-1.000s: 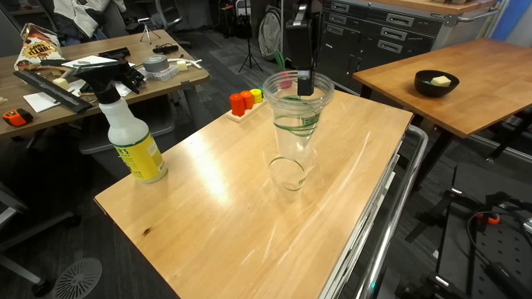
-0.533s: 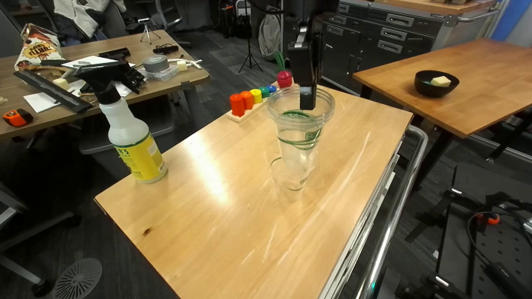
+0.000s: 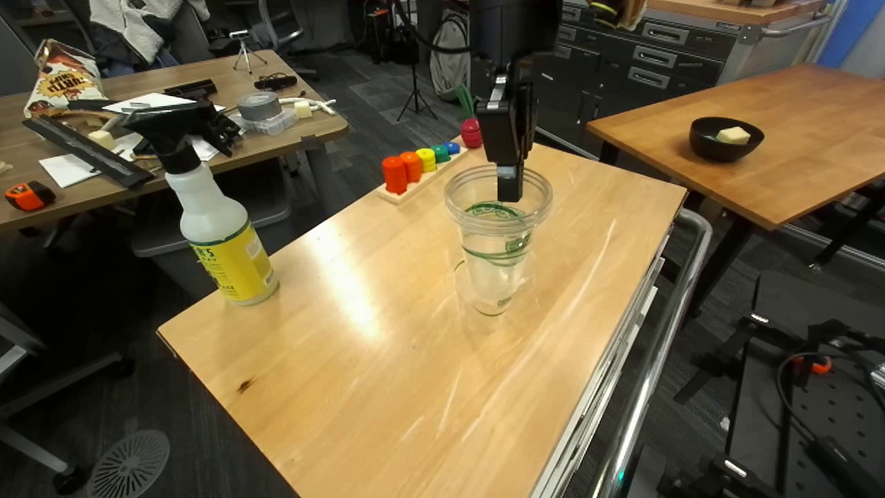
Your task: Pick up all the cups on the table and stack them up together.
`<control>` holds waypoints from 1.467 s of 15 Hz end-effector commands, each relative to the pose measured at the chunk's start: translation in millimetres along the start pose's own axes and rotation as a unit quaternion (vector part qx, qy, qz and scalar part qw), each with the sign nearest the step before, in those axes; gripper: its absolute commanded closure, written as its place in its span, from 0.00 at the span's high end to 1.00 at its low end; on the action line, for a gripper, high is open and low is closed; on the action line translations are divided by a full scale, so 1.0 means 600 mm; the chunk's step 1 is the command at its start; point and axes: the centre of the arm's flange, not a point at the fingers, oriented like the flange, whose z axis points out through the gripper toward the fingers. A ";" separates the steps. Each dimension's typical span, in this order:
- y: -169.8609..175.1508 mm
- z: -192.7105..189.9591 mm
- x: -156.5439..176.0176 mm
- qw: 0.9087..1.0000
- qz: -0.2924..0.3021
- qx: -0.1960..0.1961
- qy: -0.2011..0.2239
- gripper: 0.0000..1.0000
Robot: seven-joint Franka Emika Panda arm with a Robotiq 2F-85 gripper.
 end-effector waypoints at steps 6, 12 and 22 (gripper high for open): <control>-0.023 -0.015 -0.005 0.999 -0.022 -0.010 0.031 0.71; -0.005 -0.084 -0.024 0.994 0.034 -0.098 0.044 1.00; 0.217 -0.279 -0.114 0.945 0.297 -0.097 0.098 1.00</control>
